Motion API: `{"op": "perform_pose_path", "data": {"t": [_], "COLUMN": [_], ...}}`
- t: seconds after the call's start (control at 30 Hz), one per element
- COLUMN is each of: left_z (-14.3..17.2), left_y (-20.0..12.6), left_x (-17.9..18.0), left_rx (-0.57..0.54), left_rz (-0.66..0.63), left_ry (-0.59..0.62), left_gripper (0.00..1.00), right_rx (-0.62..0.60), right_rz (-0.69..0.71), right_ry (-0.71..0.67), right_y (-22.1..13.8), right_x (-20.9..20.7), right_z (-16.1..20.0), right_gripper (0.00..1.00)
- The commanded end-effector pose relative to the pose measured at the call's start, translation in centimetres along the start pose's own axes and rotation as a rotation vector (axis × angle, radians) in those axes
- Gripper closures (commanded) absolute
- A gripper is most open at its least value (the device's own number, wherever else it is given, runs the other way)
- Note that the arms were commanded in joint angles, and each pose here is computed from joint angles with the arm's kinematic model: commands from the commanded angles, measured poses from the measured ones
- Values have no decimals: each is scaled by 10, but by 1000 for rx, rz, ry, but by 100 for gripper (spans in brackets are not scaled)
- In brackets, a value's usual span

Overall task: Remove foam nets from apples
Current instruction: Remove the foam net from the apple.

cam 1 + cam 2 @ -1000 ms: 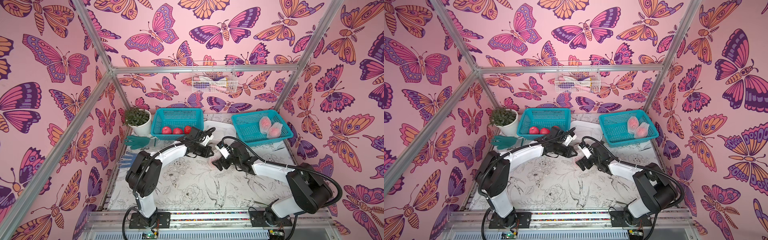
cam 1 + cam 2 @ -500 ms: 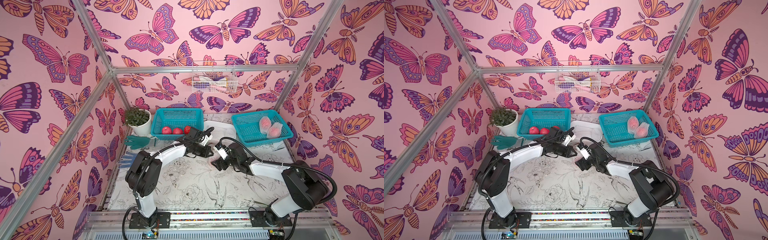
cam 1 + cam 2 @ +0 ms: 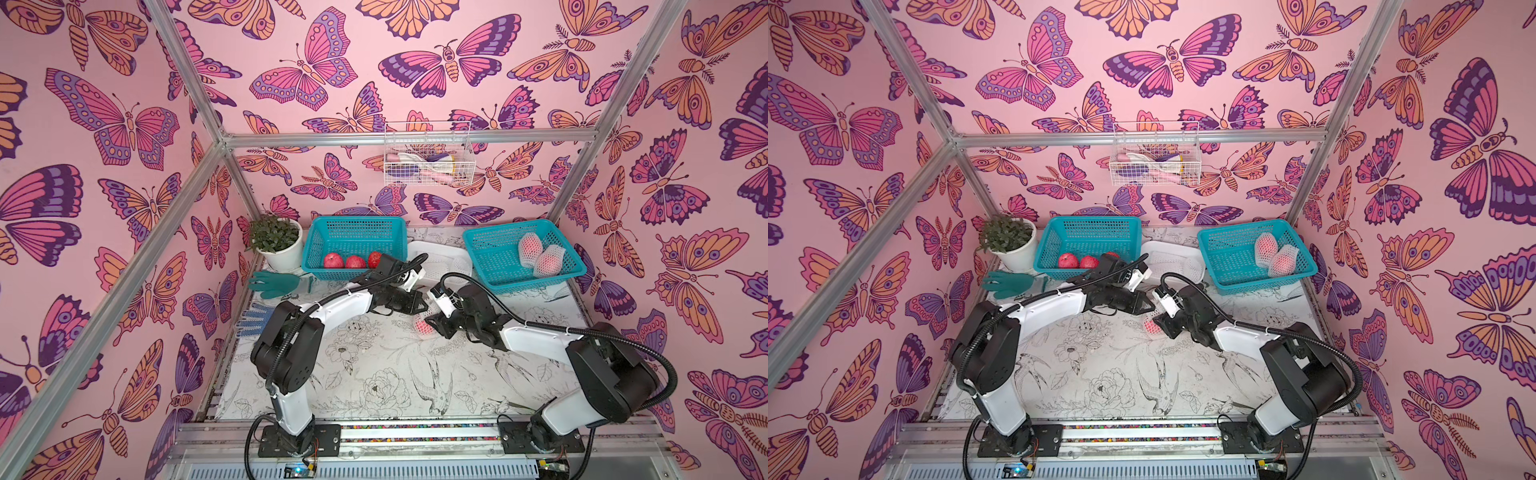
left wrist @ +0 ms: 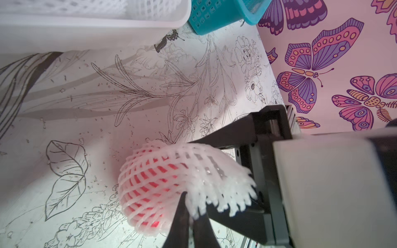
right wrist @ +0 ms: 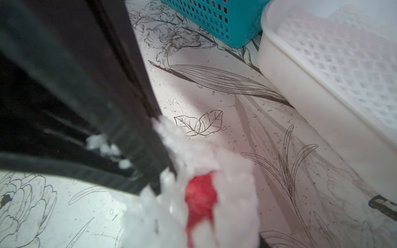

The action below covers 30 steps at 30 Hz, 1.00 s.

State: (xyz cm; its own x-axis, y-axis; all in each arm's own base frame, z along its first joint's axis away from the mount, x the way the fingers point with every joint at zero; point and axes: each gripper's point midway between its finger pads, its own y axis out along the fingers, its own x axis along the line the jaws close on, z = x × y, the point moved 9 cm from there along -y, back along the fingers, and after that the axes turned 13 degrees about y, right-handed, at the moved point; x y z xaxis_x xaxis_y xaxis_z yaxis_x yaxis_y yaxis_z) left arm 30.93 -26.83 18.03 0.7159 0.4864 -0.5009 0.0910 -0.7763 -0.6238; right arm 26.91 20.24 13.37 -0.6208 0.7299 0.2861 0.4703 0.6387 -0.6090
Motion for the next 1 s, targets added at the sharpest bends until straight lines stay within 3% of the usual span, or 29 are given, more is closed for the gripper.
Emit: {"op": "perform_pose_path", "data": {"t": [0.0, 0.43, 0.7, 0.83, 0.97], "left_z": [0, -11, -13, -18, -23], "left_y": [-6, -16, -18, -21, -25], "left_x": [-4, -12, -11, -12, -15], "left_rx": [-18, -56, -64, -73, -86], "left_rz": [12, 8, -21, -30, -39], "left_ry": [6, 24, 32, 42, 54], "left_gripper": [94, 94, 90, 86, 75], "right_rx": [-34, -48, -70, -75, -106], "right_rz": [-27, 9, 83, 133, 135], "right_ry": [-21, -32, -6, 3, -1], "right_y": [-4, -10, -10, -11, -17], "right_x": [7, 15, 9, 6, 7], "right_z": [-13, -21, -26, -28, -32], "right_gripper": [63, 86, 91, 93, 96]}}
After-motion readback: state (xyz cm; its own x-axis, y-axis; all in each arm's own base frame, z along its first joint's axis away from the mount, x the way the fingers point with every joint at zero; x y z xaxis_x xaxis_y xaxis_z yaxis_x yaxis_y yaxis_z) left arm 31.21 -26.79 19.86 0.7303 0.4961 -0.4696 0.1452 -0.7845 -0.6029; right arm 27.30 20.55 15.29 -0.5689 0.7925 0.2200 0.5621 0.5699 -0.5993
